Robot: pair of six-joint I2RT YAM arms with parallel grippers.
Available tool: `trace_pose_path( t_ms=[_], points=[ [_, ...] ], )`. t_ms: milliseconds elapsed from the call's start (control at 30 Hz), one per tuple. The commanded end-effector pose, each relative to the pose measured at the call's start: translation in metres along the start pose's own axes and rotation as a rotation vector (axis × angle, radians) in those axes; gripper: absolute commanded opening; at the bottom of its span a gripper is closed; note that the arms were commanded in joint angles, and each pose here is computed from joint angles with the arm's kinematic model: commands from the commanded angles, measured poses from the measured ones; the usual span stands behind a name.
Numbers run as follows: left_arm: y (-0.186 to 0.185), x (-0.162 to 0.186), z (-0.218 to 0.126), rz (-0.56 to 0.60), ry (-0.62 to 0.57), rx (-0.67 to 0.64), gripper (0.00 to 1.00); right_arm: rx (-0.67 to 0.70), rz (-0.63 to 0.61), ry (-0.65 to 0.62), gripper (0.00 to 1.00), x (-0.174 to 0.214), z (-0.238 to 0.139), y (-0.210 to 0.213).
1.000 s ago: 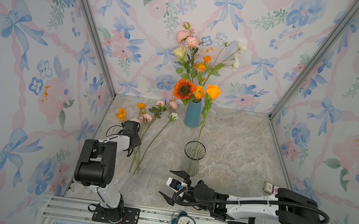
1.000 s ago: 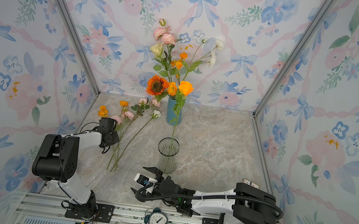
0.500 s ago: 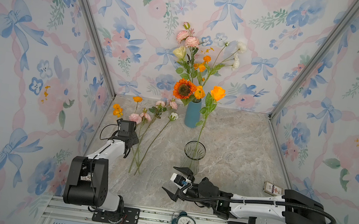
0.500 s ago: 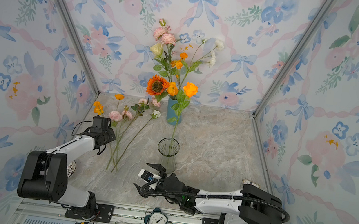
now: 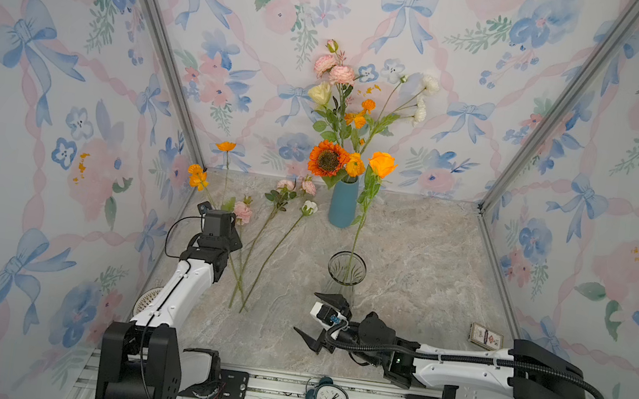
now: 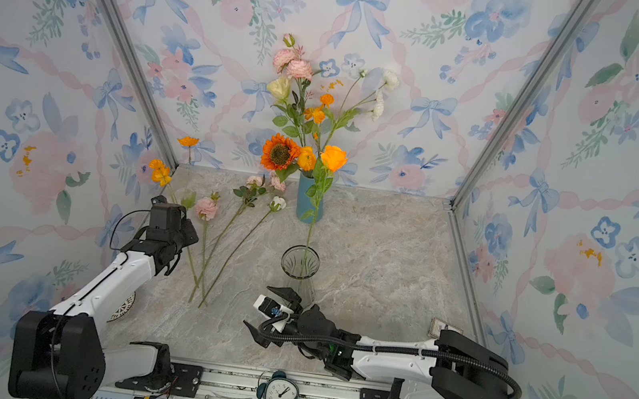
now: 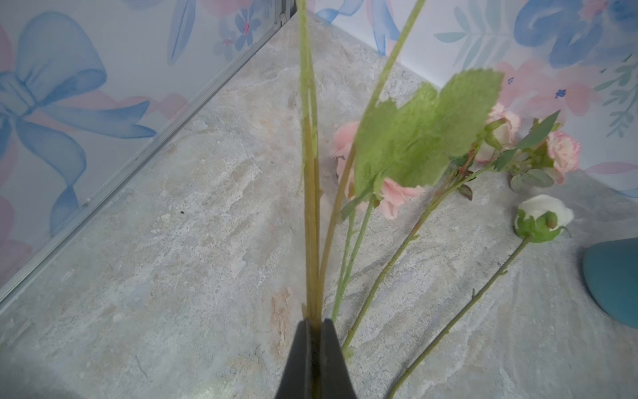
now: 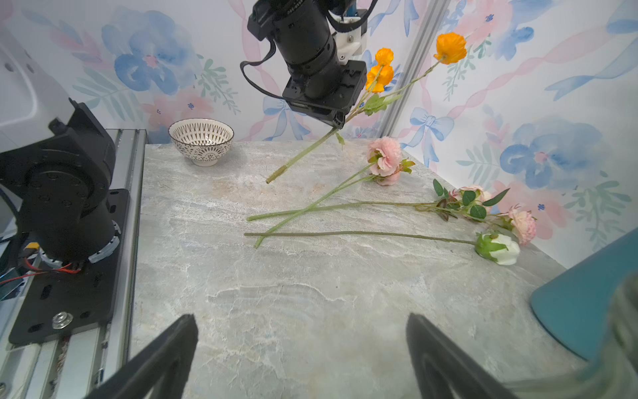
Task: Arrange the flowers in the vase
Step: 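Grasp an orange ranunculus stem in the pile with the left gripper and lift, then carry the orange ranunculus above the ribbed glass vase with the left gripper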
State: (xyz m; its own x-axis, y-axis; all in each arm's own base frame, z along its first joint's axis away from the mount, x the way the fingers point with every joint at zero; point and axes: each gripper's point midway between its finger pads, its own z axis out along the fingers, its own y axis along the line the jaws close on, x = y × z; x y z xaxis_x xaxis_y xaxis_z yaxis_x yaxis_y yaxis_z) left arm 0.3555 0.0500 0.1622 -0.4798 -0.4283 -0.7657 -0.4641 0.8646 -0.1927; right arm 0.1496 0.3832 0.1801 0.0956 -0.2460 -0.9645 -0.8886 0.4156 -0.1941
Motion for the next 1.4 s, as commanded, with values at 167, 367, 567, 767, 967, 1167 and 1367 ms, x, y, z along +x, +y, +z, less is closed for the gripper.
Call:
trace_pose_path(
  t_ms=[167, 367, 567, 767, 967, 1167, 1367],
  points=[
    [-0.026, -0.035, -0.042, 0.02, -0.1, 0.151, 0.0, 0.001, 0.024, -0.03, 0.97, -0.007, -0.006, -0.003],
    [-0.066, -0.068, -0.096, 0.093, -0.245, 0.29, 0.0, 0.015, 0.014, -0.053, 0.97, -0.013, -0.017, -0.009],
    [-0.099, -0.098, -0.171, 0.089, -0.475, 0.483, 0.0, 0.058, 0.008, -0.066, 0.97, -0.017, -0.029, -0.023],
    [-0.122, -0.12, -0.242, 0.071, -0.715, 0.777, 0.0, 0.16, 0.016, -0.101, 0.97, -0.023, -0.05, -0.049],
    [-0.177, -0.105, -0.296, 0.137, -0.824, 1.127, 0.0, 0.337, 0.124, -0.175, 0.97, -0.023, -0.087, -0.098],
    [-0.247, -0.071, -0.327, 0.289, -0.834, 1.329, 0.0, 0.413, 0.191, -0.2, 0.97, -0.02, -0.108, -0.124],
    [-0.292, -0.04, -0.343, 0.347, -0.868, 1.466, 0.0, 0.371, 0.2, -0.189, 0.97, -0.017, -0.102, -0.122]
  ],
)
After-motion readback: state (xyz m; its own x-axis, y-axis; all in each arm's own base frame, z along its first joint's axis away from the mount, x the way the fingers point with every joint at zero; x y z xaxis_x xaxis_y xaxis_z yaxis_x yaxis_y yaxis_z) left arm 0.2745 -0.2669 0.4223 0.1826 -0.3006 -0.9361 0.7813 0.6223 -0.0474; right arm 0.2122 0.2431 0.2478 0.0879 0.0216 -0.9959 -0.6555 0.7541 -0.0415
